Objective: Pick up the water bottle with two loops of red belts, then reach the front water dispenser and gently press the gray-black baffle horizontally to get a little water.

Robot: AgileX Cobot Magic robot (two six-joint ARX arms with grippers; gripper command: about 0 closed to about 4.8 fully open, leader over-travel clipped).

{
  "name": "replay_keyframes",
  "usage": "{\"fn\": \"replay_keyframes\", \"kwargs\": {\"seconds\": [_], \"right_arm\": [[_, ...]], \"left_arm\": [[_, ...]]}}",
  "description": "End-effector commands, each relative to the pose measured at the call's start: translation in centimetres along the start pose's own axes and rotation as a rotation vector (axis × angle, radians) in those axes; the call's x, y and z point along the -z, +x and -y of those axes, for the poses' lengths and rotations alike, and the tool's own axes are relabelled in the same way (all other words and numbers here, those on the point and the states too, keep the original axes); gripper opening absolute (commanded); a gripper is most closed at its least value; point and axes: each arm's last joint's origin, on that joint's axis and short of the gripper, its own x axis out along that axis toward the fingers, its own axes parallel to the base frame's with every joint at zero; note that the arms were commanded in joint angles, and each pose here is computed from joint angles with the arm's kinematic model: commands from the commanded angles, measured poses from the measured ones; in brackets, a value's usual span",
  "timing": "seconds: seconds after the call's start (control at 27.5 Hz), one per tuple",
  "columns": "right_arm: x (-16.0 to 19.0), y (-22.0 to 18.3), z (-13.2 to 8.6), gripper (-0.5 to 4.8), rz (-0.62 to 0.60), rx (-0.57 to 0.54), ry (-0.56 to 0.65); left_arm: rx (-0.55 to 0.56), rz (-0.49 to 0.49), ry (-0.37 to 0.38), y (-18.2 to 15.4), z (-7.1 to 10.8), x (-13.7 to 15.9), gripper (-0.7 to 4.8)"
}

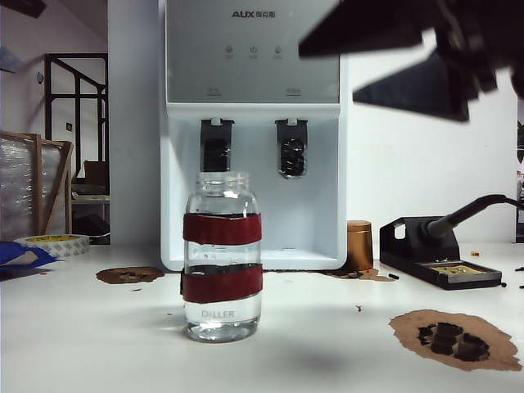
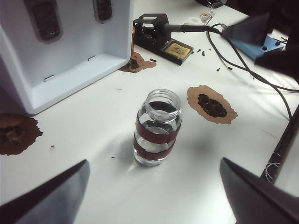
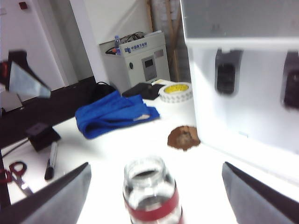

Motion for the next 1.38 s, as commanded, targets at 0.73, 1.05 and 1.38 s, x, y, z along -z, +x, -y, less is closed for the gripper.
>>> {"fn": "replay_keyframes", "kwargs": {"seconds": [0.73, 1.05, 1.38], "right_arm": [[5.2, 3.8, 1.5, 4.79, 0.075, -0.052, -0.154], [4.5, 3.7, 1.4, 4.79, 0.140, -0.067, 0.036], [5.0, 3.8, 1.0, 4.79, 0.100, -0.191, -0.288]], "left_arm": [[-0.002, 0.032, 0.023, 0.0, 0.0, -0.4, 4.79], [-0.001, 0.034, 0.024, 0.0, 0.0, -0.4, 4.79], [-0.001, 0.034, 0.024, 0.0, 0.0, -0.4, 4.79]]}}
